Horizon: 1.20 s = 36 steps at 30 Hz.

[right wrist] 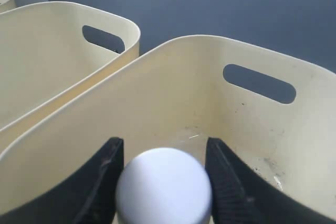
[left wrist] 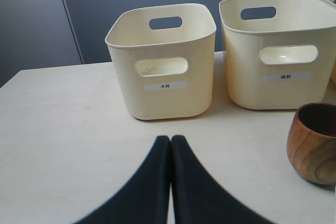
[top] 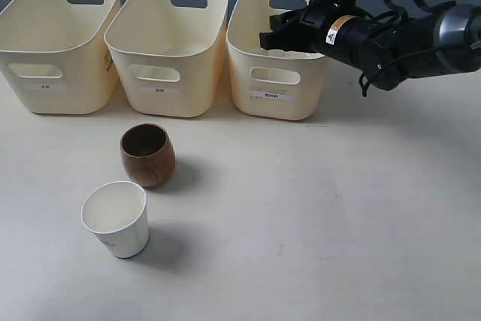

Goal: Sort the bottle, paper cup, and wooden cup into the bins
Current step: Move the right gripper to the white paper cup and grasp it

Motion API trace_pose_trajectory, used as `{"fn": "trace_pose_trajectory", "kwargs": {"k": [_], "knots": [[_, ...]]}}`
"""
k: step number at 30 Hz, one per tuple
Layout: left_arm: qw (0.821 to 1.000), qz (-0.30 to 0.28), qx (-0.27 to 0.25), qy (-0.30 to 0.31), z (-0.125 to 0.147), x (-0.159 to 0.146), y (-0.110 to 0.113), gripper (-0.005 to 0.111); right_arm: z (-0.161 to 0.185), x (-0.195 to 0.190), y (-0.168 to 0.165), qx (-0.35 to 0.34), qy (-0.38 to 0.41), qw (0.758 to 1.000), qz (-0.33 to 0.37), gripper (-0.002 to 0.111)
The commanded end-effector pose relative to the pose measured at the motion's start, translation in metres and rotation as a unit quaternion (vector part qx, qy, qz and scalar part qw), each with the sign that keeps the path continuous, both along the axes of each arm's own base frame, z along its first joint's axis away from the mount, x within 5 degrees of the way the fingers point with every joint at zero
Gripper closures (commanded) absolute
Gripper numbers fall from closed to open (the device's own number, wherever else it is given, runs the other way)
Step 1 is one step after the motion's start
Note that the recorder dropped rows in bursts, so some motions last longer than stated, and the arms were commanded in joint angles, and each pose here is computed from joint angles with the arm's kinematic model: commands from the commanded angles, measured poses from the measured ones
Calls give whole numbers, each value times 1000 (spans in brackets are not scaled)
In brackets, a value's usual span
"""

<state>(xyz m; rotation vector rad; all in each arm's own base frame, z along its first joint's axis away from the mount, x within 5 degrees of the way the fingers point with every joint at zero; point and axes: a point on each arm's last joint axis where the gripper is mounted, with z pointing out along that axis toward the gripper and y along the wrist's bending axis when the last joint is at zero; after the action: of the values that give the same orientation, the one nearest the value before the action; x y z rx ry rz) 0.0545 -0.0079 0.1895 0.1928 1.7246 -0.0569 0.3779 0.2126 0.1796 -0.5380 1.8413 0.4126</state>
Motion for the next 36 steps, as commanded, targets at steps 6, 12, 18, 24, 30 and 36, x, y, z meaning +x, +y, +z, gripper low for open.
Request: {"fn": "trace_pose_trajectory", "kwargs": {"k": [6,12,18,24,30,36], "knots": [[1000,-1,-1,-6,2,0,0,107,5,2,-1,2,-15,1000,2,46],[1000,-1,-1,-6,2,0,0,107,30,-2,-3,16,-43,999,3,46],[1000,-1,-1,-6,2,0,0,107,77,-16,-4,28,-97,995,19,47],[1000,-1,-1,-6,2,0,0,107,120,-48,7,-25,-147,986,78,47],[1000,-1,-1,-6,2,0,0,107,137,-92,36,-98,-161,970,154,47],[1000,-1,-1,-6,2,0,0,107,129,-137,72,-159,-137,954,212,47]]}}
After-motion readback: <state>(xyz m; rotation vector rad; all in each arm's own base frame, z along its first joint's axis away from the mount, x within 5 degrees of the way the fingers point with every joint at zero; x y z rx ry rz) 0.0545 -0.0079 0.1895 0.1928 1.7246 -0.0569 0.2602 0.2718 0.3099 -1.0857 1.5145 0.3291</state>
